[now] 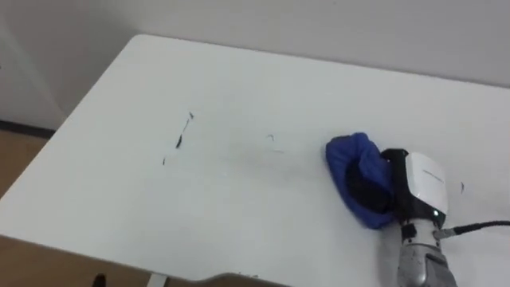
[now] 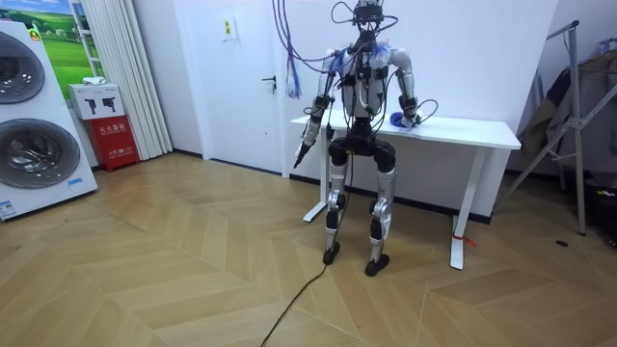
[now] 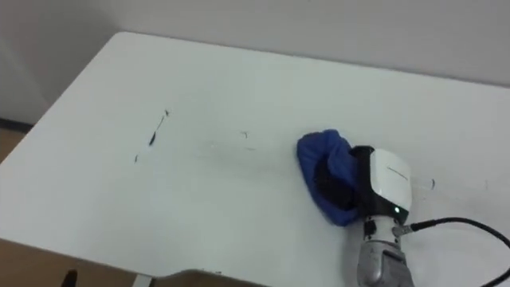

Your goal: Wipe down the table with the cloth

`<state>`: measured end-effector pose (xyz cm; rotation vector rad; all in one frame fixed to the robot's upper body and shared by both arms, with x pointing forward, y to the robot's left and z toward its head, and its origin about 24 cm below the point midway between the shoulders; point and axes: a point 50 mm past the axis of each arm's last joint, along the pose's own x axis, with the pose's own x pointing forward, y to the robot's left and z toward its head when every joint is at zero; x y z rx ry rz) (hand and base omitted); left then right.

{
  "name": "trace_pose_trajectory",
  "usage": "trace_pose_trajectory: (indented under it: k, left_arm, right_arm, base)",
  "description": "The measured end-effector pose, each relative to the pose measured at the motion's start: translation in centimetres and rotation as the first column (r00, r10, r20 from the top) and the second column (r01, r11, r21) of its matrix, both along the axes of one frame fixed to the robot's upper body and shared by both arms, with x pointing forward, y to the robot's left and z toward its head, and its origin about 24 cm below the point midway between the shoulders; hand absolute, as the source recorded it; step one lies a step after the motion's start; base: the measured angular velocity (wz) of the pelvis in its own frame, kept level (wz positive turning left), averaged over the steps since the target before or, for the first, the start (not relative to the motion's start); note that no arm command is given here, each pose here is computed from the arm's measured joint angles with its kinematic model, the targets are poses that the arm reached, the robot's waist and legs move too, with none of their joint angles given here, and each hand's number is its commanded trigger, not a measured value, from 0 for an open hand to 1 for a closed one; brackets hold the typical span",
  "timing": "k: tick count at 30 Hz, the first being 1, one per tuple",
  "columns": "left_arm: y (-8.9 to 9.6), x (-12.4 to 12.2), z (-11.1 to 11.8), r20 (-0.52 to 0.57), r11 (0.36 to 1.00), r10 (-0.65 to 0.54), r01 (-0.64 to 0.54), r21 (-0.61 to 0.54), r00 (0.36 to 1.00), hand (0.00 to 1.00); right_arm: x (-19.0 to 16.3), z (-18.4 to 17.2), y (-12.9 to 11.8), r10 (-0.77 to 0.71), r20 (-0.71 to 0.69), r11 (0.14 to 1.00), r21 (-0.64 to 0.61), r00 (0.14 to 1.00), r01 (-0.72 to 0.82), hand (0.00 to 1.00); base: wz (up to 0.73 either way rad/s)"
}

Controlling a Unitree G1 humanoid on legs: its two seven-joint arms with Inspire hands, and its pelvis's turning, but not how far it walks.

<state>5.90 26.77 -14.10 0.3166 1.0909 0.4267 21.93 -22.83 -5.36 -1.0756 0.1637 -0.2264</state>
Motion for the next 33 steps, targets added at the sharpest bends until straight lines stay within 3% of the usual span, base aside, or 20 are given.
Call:
trace_pose_trajectory:
  k: [3,6,9,11,15,19,22,27,30,33]
  left_arm:
    - [-1.0,0.5,-0.4,-0.006,0.999,-0.032,0.032,-0.036,0.999,0.00]
    - [-0.6,-0.2,-0.9,-0.065,0.999,-0.016,0.013,-0.051,0.998,0.00]
    - [-0.3,-0.9,-1.1,-0.120,0.998,-0.036,0.030,-0.051,0.992,0.00]
    - [-0.1,-1.4,-1.1,-0.145,0.997,-0.045,0.036,-0.062,0.988,0.00]
    - [0.0,-3.6,-1.3,-0.215,0.997,-0.030,0.015,-0.071,0.976,0.00]
    - [0.5,-4.0,-1.1,-0.222,0.998,-0.022,0.010,-0.057,0.975,0.00]
    - [1.3,-4.3,-0.8,-0.197,0.999,0.022,-0.029,-0.032,0.980,0.00]
    - [2.5,-4.3,0.0,-0.156,0.999,0.041,-0.039,0.020,0.987,0.00]
    - [2.3,-3.0,0.2,-0.105,1.000,0.017,-0.015,0.021,0.994,0.00]
    - [1.4,-1.8,0.0,-0.074,1.000,-0.013,0.013,0.000,0.997,0.00]
  right_arm:
    - [3.0,1.3,1.0,0.014,-0.019,0.999,-0.033,1.000,-0.014,1.00]
    - [8.5,5.3,4.3,0.135,0.039,0.988,-0.085,0.990,-0.132,1.00]
    - [11.6,8.1,6.4,0.235,0.079,0.963,-0.154,0.969,-0.221,1.00]
    - [12.0,8.6,6.6,0.242,0.090,0.961,-0.158,0.966,-0.226,1.00]
    - [10.9,6.7,5.7,0.208,0.043,0.973,-0.107,0.977,-0.203,1.00]
    - [8.3,4.3,4.2,0.160,0.053,0.987,-0.031,0.986,-0.159,1.00]
    - [4.8,2.0,1.9,0.061,0.056,0.997,0.034,0.997,-0.063,1.00]
    - [-1.9,-1.0,-4.3,-0.228,-0.013,0.974,0.018,0.974,0.228,1.00]
    - [-2.6,-1.0,-5.5,-0.282,-0.019,0.959,0.022,0.959,0.282,1.00]
    - [-0.8,-0.3,-5.0,-0.268,-0.021,0.963,0.017,0.963,0.269,1.00]
  base:
    - [-0.41]
    - [-0.21]
    - [0.34]
    - [0.56]
    - [0.40]
    - [0.19]
    - [0.09]
    - [-0.01]
    - [-0.27]
    - [-0.25]
